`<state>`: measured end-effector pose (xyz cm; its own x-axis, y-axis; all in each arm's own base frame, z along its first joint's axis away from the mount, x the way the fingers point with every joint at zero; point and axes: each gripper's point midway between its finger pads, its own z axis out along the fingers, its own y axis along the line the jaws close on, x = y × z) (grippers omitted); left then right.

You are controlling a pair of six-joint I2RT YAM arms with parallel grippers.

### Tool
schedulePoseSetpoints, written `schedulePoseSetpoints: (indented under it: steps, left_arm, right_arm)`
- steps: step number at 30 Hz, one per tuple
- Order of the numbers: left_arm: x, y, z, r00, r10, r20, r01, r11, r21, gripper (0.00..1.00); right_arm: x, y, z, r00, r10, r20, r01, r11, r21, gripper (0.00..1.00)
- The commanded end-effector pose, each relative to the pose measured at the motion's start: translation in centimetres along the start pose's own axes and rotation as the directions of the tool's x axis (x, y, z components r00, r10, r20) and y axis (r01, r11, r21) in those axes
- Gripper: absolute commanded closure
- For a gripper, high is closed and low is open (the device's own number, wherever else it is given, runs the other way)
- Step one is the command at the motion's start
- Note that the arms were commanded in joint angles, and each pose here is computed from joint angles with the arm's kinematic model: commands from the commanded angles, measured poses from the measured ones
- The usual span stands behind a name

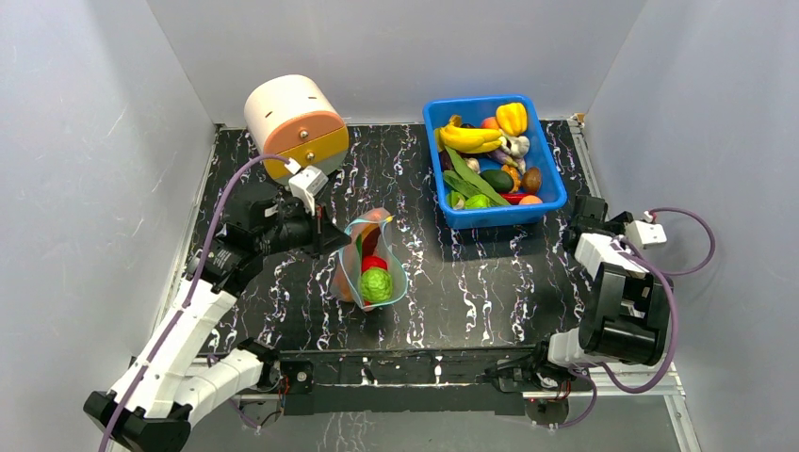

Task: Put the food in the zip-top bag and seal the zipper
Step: Pick up the fake vegetable at the center of the board.

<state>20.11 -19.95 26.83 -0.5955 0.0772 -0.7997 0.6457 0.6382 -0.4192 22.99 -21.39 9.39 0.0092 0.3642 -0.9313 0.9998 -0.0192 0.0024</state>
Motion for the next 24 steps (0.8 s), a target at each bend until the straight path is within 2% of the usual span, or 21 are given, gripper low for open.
schedulePoseSetpoints:
  steps: [1,13,17,20,24]
  left_arm:
    - [0.4,-0.4,-0.2,1.0,0.021,0.02,-0.022,0.999,0.028,1.0]
    - [2.2,-1.2,0.9,0.999,0.033,0.026,-0.036,0.99,0.134,1.0]
    - [2.6,-1.2,1.1,0.999,0.035,0.04,-0.04,0.988,0.152,1.0]
    - [2.7,-1.2,1.0,0.998,0.045,0.044,-0.051,0.987,0.153,1.0]
    - [2.4,-1.4,0.8,0.997,0.07,0.045,-0.076,0.985,0.154,1.0]
  right_arm:
    - [-2.0,0.0,1.3,0.997,0.052,0.056,-0.053,0.998,0.013,0.02]
    - [-2.5,-0.1,2.7,0.986,-0.135,0.094,0.135,0.991,0.009,0.03]
    - [-0.3,-0.9,3.8,0.965,-0.247,0.088,0.243,0.969,0.051,0.02]
    - [1.8,-0.8,4.4,0.954,-0.287,0.088,0.287,0.958,0.003,0.02]
    - [2.8,-1.5,4.7,0.956,-0.274,0.104,0.275,0.961,0.007,0.02]
